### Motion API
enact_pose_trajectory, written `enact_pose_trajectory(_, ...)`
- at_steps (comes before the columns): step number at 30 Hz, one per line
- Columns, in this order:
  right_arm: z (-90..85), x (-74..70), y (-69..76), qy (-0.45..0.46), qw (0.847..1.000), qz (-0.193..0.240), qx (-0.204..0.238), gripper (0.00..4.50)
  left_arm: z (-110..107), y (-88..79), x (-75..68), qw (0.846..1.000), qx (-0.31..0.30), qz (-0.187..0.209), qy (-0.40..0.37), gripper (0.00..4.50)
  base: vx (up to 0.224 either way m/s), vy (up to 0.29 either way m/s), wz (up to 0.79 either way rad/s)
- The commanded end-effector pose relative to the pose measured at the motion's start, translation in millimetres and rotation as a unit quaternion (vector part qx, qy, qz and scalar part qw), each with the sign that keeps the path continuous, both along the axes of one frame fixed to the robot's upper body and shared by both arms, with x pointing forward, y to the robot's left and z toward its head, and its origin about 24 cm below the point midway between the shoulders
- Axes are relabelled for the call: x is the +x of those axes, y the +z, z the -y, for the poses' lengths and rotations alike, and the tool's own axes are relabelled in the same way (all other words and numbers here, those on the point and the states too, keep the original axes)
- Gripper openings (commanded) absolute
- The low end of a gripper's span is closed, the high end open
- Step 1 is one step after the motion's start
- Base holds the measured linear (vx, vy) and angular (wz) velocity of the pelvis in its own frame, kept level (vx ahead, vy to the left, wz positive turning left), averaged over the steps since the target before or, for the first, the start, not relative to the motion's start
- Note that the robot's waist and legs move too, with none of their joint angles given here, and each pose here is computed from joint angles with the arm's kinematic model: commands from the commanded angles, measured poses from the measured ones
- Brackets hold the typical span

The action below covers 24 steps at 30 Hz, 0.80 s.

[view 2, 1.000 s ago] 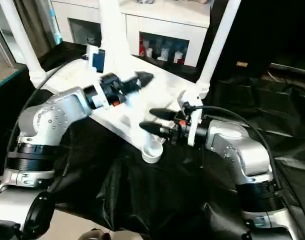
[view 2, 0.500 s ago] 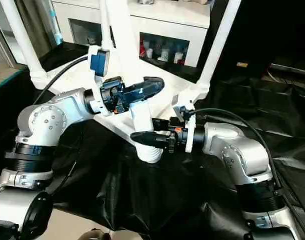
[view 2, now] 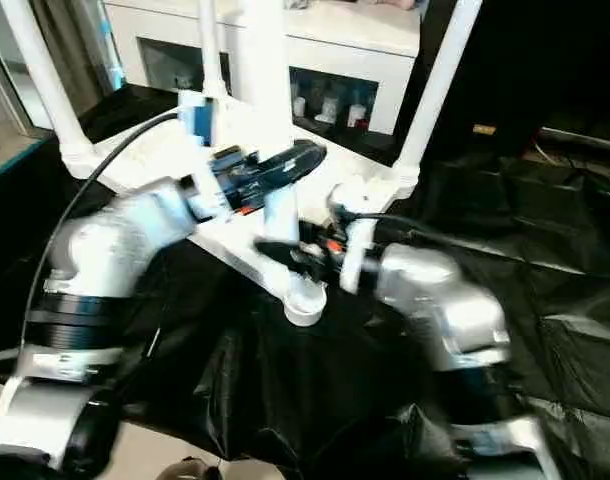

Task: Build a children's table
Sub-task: Pick table leg

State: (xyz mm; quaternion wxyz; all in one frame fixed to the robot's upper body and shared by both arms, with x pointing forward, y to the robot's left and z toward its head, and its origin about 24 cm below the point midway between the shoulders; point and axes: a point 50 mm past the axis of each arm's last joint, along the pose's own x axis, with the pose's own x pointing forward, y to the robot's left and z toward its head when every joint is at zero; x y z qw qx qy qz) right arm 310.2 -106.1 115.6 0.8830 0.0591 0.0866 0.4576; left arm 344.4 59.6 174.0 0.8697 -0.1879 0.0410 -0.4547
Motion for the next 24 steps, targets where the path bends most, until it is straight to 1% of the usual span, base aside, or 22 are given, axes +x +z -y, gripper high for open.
enact_pose_trajectory(1, 0.3, 9.0, 11.5, -0.043, 0.998, 0.035, -0.005, 1.93, 5.7, -1.5, 5.2, 0.997, 0.048, 0.01, 0.058, 3.05, 0.0, 0.0, 0.0)
enact_pose_trajectory(4, -2.9, 11.1, 11.6, -0.056, 0.998, 0.042, -0.01, 1.91, 8.3, -2.6, 5.1, 0.995, 0.061, 0.012, 0.079, 3.05, 0.0, 0.0, 0.0)
enact_pose_trajectory(5, -4.7, 12.5, 11.7, -0.064, 0.997, 0.045, -0.013, 1.91, 9.0, -3.2, 6.6, 0.992, 0.069, 0.011, 0.101, 3.05, 0.0, 0.0, 0.0)
enact_pose_trajectory(6, -5.2, 12.9, 11.8, -0.066, 0.997, 0.046, -0.014, 1.91, 9.3, -3.3, 7.1, 0.991, 0.073, 0.011, 0.108, 2.76, 0.0, 0.0, 0.0)
enact_pose_trajectory(7, -6.1, 13.8, 12.0, -0.071, 0.996, 0.05, -0.017, 1.91, 9.7, -3.7, 8.1, 0.989, 0.078, 0.011, 0.121, 2.69, 0.0, 0.0, 0.0)
enact_pose_trajectory(9, -7.7, 15.0, 12.3, -0.078, 0.995, 0.054, -0.022, 1.91, 10.1, -3.8, 10.4, 0.986, 0.078, 0.009, 0.147, 2.69, 0.0, 0.0, 0.0)
enact_pose_trajectory(12, -9.2, 16.0, 12.7, -0.083, 0.995, 0.058, -0.023, 1.91, 10.9, -2.7, 10.9, 0.985, 0.072, 0.013, 0.153, 2.31, 0.0, 0.0, 0.0)
enact_pose_trajectory(15, -9.4, 15.9, 13.4, -0.081, 0.994, 0.062, -0.026, 1.91, 10.0, -0.5, 11.3, 0.986, 0.065, 0.021, 0.152, 2.23, 0.0, 0.0, 0.0)
enact_pose_trajectory(16, -9.3, 15.9, 13.5, -0.082, 0.994, 0.062, -0.026, 1.91, 9.8, -0.2, 11.4, 0.986, 0.065, 0.022, 0.152, 2.11, 0.0, 0.0, 0.0)
enact_pose_trajectory(18, -7.6, 14.7, 14.0, -0.073, 0.995, 0.06, -0.018, 1.91, 9.3, 1.5, 10.9, 0.988, 0.058, 0.028, 0.14, 1.99, 0.0, 0.0, 0.0)
enact_pose_trajectory(19, -5.0, 12.9, 14.7, -0.061, 0.997, 0.056, -0.009, 2.47, 9.1, 4.3, 9.0, 0.992, 0.046, 0.037, 0.115, 2.0, 0.0, 0.0, 0.0)
enact_pose_trajectory(20, -1.3, 10.1, 16.1, -0.041, 0.998, 0.051, 0.001, 2.61, 8.9, 8.0, 5.4, 0.996, 0.028, 0.048, 0.075, 1.99, 0.0, 0.0, 0.0)
enact_pose_trajectory(21, 0.2, 8.3, 16.3, -0.027, 0.999, 0.045, 0.005, 2.61, 8.7, 9.4, 3.2, 0.997, 0.022, 0.052, 0.053, 1.97, 0.0, 0.0, 0.0)
enact_pose_trajectory(22, 0.6, 7.9, 16.4, -0.023, 0.999, 0.043, 0.005, 2.68, 8.6, 9.7, 2.6, 0.997, 0.02, 0.053, 0.048, 1.95, 0.0, 0.0, 0.0)
enact_pose_trajectory(24, 4.9, 2.2, 19.1, 0.018, 0.999, 0.03, 0.016, 2.96, 6.7, 12.6, -4.5, 0.998, 0.005, 0.062, -0.021, 1.94, 0.0, 0.0, 0.0)
